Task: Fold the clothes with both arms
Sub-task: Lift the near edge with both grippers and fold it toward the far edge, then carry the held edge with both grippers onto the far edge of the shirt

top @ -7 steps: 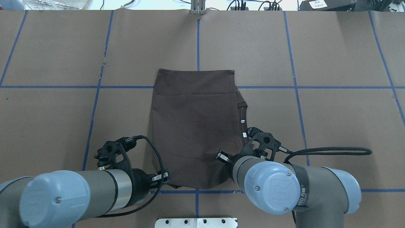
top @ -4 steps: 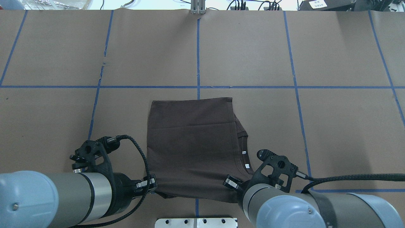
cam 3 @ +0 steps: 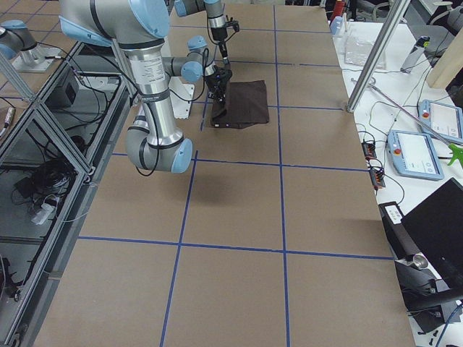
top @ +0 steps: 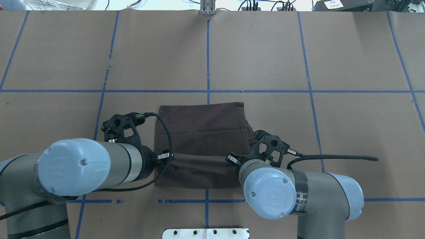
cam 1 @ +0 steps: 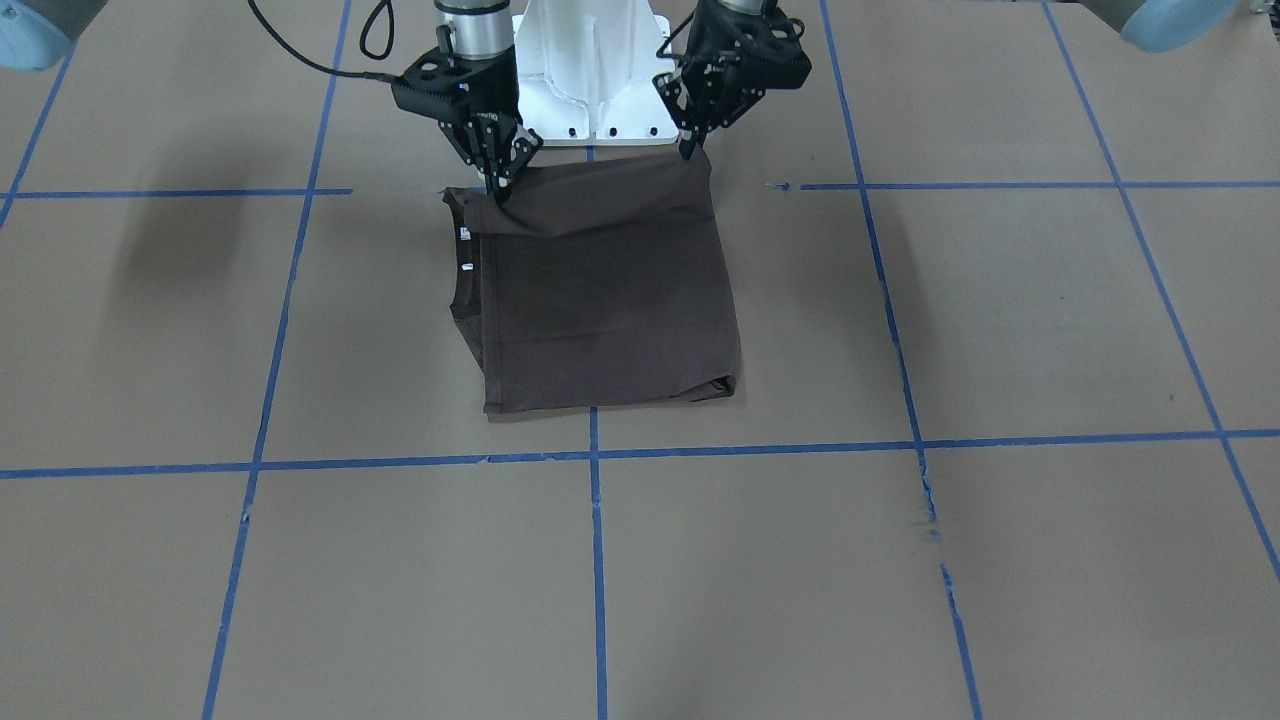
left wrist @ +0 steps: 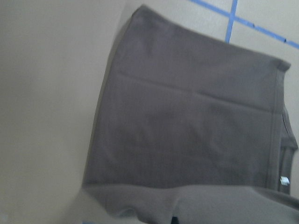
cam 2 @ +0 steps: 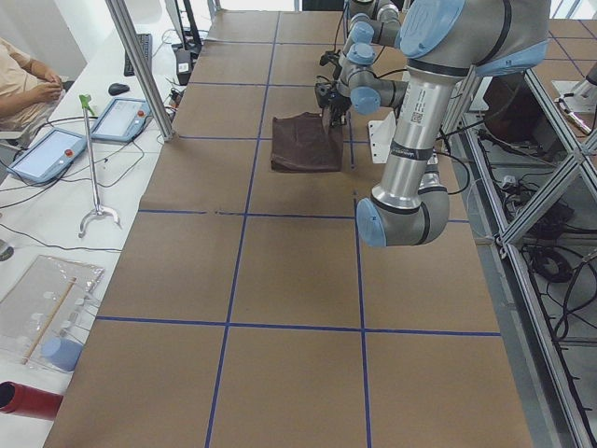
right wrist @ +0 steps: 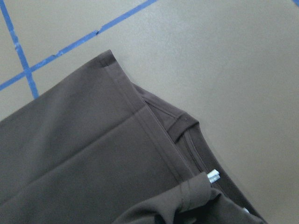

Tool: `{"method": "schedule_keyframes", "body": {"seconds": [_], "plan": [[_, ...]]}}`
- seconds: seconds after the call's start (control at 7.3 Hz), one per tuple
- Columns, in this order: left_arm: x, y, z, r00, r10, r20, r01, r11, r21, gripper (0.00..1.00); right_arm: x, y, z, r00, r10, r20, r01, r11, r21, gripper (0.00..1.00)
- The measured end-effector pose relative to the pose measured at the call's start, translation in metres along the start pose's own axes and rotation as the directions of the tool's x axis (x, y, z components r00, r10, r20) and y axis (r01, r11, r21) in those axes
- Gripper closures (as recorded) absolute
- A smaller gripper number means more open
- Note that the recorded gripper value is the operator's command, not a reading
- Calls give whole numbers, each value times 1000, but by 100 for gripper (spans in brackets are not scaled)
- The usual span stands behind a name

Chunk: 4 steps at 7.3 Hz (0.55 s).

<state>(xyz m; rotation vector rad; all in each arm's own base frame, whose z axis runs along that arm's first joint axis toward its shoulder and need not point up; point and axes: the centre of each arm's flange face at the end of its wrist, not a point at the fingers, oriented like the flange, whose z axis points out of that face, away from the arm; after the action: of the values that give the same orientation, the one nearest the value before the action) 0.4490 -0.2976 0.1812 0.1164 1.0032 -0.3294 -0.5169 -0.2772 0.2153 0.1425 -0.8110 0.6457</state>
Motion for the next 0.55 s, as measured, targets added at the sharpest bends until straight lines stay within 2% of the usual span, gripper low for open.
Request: {"method": "schedule_keyframes", "body": {"seconds": [0.27,0.55], "plan": [[-1,-40,43,1000,13,5,-13,998,54,100,-35,-24,31,1000,5,-23,-4,999,49,100],[-2,-76,77,1000,21,22,-23,995,97,100,-64,-41,70,1000,14,-9,-13,998,65,100]]}}
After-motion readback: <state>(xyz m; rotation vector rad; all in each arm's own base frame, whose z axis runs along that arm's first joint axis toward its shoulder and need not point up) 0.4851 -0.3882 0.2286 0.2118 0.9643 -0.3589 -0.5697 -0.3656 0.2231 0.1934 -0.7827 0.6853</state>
